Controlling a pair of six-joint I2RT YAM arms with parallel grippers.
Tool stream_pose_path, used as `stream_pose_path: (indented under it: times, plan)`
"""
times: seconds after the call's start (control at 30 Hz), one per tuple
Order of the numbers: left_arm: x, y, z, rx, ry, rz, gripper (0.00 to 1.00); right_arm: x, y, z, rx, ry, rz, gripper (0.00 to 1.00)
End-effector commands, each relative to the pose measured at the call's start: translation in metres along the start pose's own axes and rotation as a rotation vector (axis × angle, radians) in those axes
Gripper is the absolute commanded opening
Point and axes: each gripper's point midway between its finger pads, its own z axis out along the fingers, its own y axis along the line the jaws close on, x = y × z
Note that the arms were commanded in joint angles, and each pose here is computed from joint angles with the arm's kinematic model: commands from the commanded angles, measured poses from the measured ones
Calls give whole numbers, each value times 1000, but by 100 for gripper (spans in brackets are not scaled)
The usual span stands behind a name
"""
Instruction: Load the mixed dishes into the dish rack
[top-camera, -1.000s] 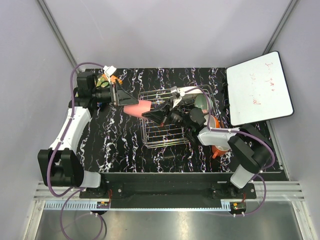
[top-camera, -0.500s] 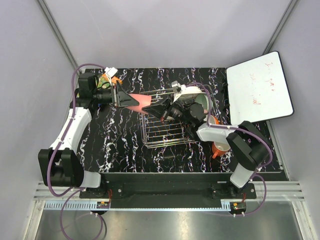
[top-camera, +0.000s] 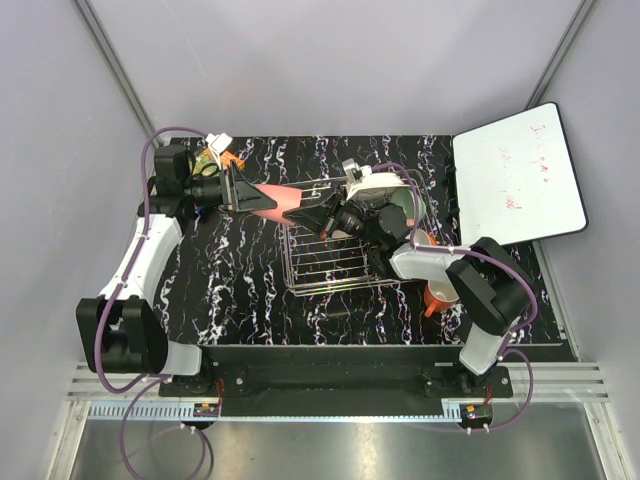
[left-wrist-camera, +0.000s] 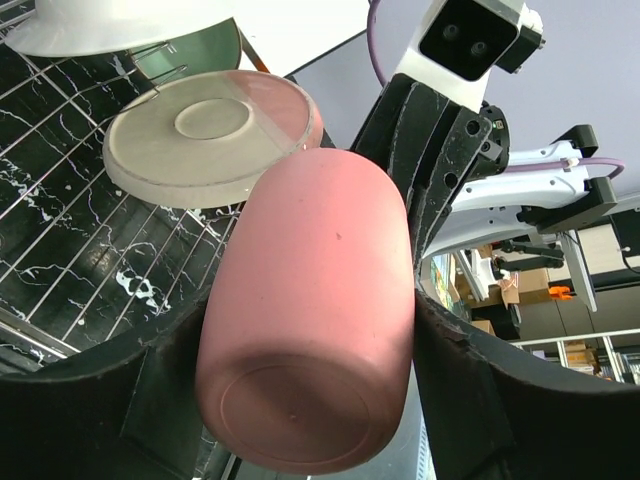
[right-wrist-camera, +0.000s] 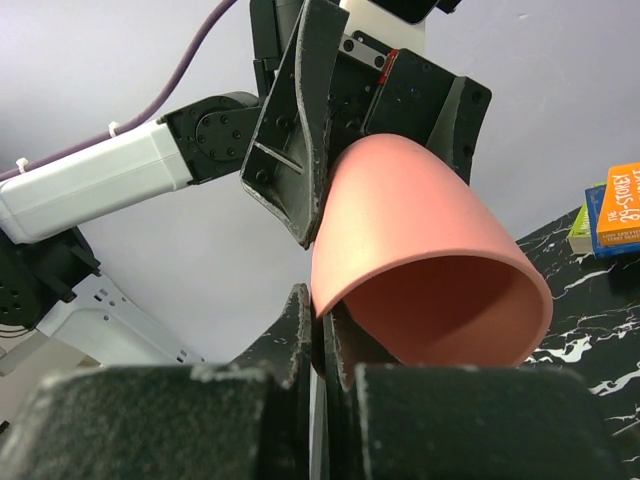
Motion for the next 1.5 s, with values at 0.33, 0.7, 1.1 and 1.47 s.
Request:
stream_pose_path:
  times: [0.33,0.7,1.1,1.47]
  plan:
    - [-22,-11,-16,10,-18,69,0,-11,21,-27,33,8,-134,100]
    - [-39,72,2,-567,159,324,0,-82,79,-100,370,-15,-457,100]
    - [-30,126,67,-790,406,519,0,-98,88,-167,597,-78,-516,100]
    - [5,186,97,-839,553,510,0,-95,88,-188,650,-95,-525,100]
